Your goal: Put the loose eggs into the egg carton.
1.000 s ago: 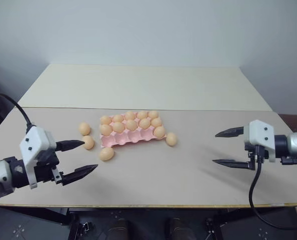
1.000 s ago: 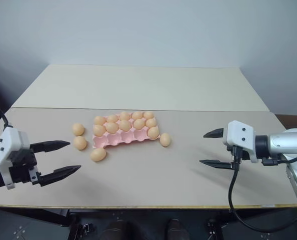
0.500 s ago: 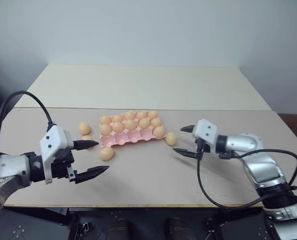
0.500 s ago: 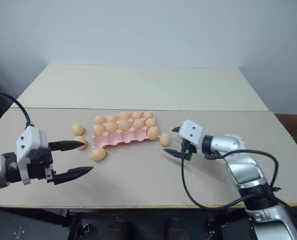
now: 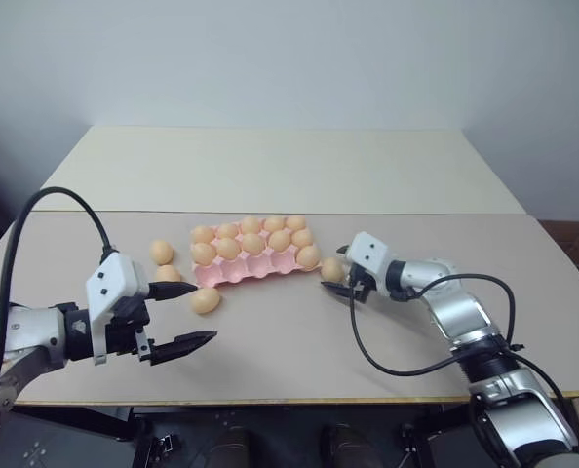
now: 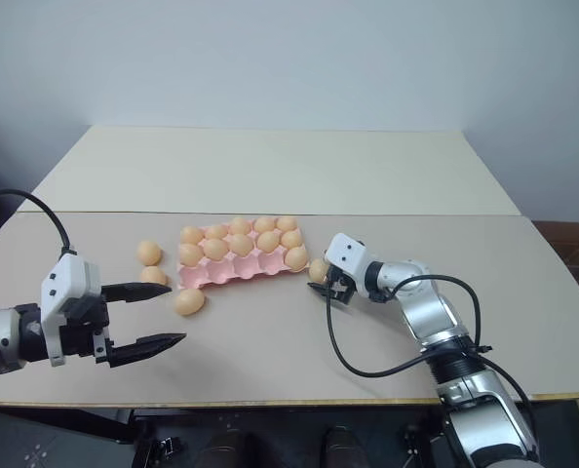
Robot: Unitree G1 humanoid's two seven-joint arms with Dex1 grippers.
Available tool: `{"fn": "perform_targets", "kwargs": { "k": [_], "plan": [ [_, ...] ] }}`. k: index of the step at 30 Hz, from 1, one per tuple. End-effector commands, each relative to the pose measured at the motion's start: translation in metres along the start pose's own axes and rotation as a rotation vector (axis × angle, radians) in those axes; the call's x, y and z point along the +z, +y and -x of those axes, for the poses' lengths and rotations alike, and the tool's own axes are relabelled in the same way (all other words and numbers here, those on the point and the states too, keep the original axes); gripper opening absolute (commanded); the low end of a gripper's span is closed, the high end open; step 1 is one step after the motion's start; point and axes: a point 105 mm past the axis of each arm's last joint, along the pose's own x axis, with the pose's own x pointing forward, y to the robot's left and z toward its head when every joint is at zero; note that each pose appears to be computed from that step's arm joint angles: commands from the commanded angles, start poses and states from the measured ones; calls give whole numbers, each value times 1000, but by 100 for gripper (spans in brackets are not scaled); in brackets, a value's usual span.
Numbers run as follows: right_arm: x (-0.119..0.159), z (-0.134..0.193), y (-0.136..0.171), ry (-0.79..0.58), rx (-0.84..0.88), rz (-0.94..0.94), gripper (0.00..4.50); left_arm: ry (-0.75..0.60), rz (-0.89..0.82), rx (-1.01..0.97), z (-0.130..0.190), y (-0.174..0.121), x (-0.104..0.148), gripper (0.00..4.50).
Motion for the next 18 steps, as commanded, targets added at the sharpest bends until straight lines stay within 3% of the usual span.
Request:
{"fn": "perform_targets", "kwargs": {
  "k": [1, 2, 5, 9, 11, 18],
  "plan": [
    [8, -2, -6, -28, -15, 38, 450, -9, -46, 13, 2, 0, 5, 446],
    [7, -3, -6, -26, -11, 35, 450, -8, -46, 14, 2, 0, 5, 446],
    [5, -3, -4, -28, 7, 21, 394, -5, -45, 19, 3, 0, 3, 450],
    [2, -3, -3, -18, 4, 24, 257, -5, -45, 24, 4, -1, 2, 450],
    [3, -2, -3, -25, 4, 30, 212, -4, -44, 24, 4, -2, 1, 450],
    [-1, 16, -9, 18, -54, 91, 203, -6, -44, 28, 4, -1, 0, 450]
  ]
}}
